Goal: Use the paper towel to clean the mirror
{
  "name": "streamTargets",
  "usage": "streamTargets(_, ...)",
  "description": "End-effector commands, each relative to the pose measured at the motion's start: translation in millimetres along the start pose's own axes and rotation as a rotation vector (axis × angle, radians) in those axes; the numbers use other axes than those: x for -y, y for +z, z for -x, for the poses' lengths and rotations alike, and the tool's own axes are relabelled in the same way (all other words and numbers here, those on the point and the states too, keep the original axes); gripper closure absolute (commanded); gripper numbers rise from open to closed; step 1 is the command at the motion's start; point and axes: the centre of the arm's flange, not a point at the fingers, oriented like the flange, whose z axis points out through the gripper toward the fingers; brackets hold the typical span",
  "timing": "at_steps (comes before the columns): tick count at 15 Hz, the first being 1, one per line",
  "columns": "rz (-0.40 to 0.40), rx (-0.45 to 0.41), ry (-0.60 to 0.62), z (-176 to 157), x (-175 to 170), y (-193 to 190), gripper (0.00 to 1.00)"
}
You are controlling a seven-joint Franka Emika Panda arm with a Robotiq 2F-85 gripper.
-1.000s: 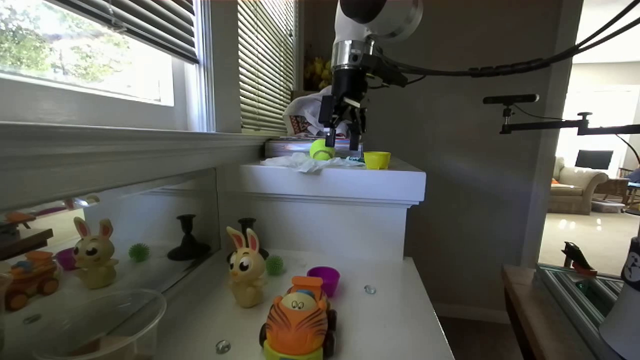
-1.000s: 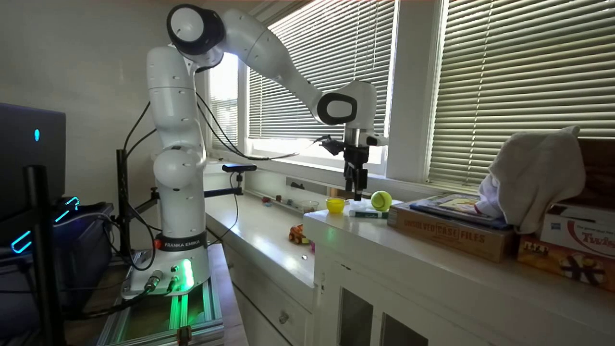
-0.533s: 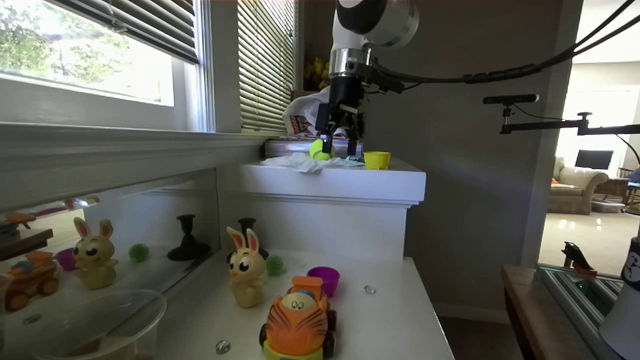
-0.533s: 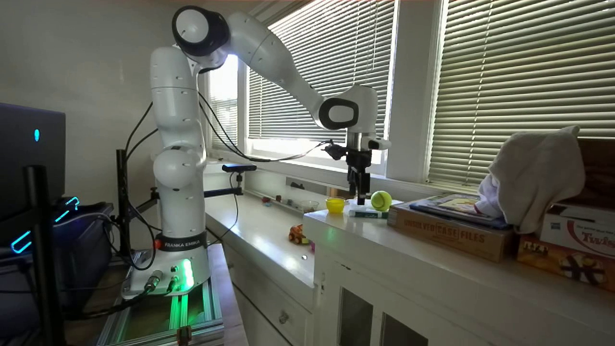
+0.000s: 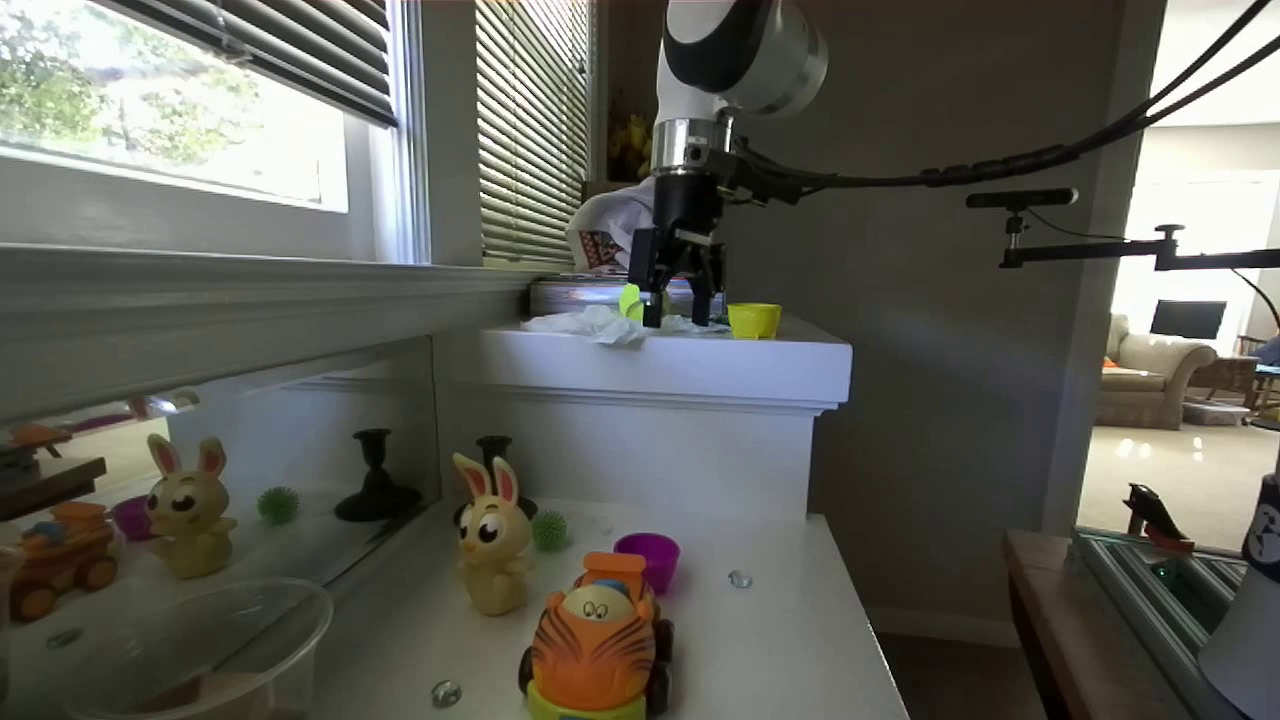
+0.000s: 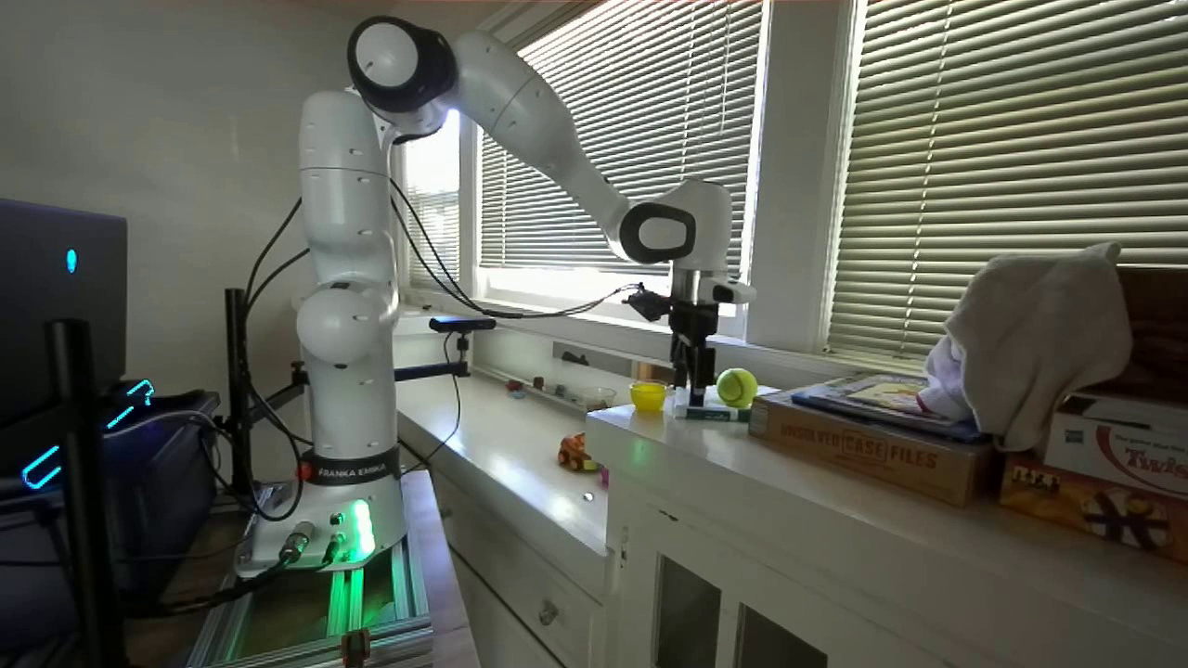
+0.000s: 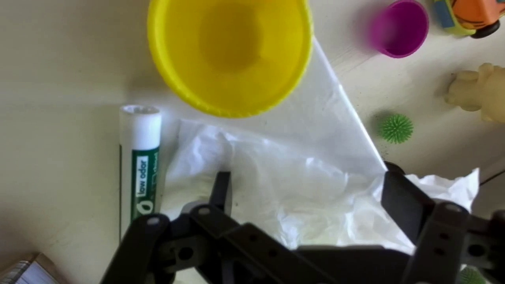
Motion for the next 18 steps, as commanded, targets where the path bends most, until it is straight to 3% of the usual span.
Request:
streamTargets(1, 0.041, 0.002, -0.019, -6, 4, 2, 0.34)
streamTargets(10, 0.052, -0.011, -0.040, -11, 6, -9, 0.98)
streamTargets(18, 0.040, -0.021, -0.033, -18, 9, -39, 1.00)
